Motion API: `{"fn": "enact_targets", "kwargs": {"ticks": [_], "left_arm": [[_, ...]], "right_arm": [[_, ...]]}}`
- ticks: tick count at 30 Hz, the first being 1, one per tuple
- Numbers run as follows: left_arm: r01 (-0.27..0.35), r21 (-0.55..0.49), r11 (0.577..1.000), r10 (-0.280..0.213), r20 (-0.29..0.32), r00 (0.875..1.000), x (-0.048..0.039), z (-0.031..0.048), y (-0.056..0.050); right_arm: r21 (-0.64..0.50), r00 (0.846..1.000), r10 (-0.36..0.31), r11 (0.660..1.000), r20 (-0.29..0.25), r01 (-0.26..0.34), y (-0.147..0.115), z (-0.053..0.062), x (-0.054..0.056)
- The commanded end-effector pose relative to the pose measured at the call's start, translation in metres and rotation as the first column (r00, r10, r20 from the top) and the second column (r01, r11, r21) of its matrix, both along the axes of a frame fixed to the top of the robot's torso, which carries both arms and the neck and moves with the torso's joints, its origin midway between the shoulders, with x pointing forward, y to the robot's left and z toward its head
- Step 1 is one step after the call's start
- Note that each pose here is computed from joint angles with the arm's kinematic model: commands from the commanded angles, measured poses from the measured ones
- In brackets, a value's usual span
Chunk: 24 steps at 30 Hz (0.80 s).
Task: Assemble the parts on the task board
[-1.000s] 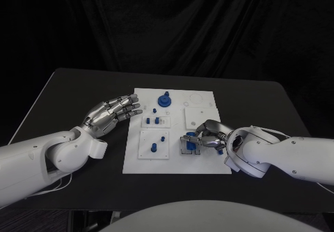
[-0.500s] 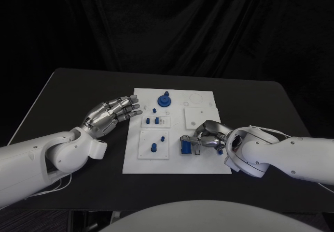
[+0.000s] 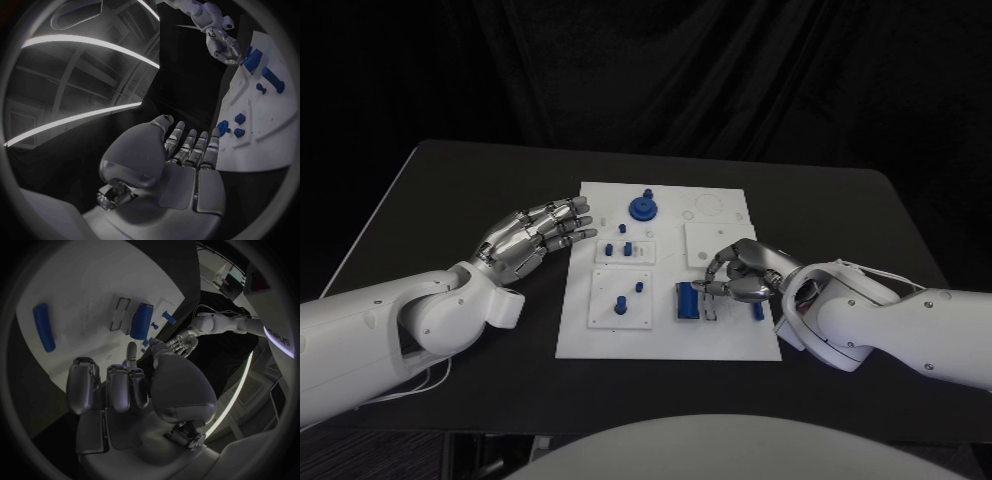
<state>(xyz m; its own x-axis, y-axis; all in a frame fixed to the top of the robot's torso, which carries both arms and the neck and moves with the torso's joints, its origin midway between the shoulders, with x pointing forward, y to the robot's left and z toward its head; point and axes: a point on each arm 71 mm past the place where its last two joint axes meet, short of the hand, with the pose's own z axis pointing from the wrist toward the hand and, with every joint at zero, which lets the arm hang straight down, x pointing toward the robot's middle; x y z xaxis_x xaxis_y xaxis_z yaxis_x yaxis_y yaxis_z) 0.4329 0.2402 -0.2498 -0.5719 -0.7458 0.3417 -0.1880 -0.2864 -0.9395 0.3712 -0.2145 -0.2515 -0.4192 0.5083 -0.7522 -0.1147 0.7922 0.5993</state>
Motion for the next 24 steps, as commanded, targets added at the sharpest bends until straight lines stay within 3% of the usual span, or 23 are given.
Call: {"fn": "enact_targets", "kwargs": {"ticks": [1, 4, 9, 17, 24], "left_arm": [[0.004, -0.015, 1.000, -0.004, 0.003, 1.000, -0.0013, 0.0004, 0.000], [0.002, -0.013, 1.000, -0.002, 0.003, 1.000, -0.0015, 0.0003, 0.001], [0.002, -0.013, 1.000, -0.002, 0.003, 1.000, -0.0015, 0.0001, 0.001], [0.003, -0.013, 1.000, -0.003, 0.001, 1.000, -0.0017, 0.0000, 0.000], [0.004, -0.013, 1.000, -0.004, 0.000, 1.000, -0.0021, -0.0001, 0.001]], "right_arm": [[-0.020, 0.958, 0.074, 0.997, 0.278, -0.071, 0.001, 0.020, -0.004], [-0.069, 0.942, 0.106, 0.994, 0.319, -0.089, 0.000, 0.023, -0.009], [-0.134, 0.933, 0.157, 0.984, 0.324, -0.119, 0.001, 0.021, -0.014], [-0.177, 0.933, 0.221, 0.969, 0.284, -0.175, 0.007, 0.006, -0.020], [-0.195, 0.942, 0.224, 0.965, 0.251, -0.178, 0.011, -0.008, -0.028]]}}
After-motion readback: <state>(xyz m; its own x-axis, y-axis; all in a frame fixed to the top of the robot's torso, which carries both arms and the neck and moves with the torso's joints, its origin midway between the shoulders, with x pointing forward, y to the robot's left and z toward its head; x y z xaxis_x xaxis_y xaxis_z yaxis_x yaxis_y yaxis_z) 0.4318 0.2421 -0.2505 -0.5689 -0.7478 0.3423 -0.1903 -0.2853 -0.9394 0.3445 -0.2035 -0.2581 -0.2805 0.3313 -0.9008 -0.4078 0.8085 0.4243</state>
